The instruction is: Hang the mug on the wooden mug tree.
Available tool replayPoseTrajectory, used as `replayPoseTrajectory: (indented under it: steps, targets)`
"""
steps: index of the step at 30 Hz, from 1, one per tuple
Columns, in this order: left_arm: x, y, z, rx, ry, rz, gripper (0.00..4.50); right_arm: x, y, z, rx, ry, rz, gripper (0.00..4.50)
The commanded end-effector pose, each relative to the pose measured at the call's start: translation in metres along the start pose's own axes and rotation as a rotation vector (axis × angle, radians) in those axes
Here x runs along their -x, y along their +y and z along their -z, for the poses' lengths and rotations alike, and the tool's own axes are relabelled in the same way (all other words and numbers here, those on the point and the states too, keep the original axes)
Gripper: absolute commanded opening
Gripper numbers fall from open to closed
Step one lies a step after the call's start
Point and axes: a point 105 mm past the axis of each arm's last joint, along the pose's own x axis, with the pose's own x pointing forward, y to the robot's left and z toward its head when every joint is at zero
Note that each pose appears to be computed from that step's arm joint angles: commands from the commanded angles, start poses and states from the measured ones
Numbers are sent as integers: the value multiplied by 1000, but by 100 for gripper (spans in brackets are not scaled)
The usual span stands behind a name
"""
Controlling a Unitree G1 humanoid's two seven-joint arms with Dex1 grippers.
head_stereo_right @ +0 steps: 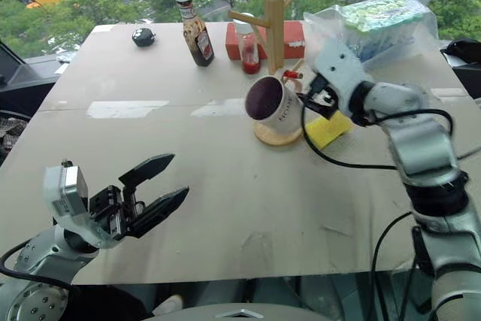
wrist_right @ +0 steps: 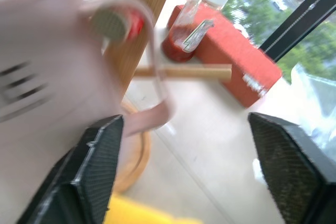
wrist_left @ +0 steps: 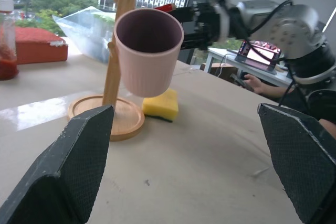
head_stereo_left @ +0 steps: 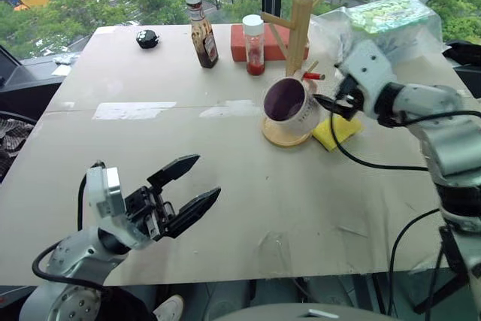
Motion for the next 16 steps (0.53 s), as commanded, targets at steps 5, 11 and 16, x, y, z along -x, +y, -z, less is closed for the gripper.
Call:
replayPoseTrajectory:
  steps: [5,11,16]
  targets:
    - [2,22,13,-37,124,-107,450,84,24,37,-228,-16,-94,374]
    - [19,28,42,40,291,-130,450,132,47,110,-304,97,7,374]
    - [24,41,51,-7,345,-142,450,148,62,140,-348,145,53,374]
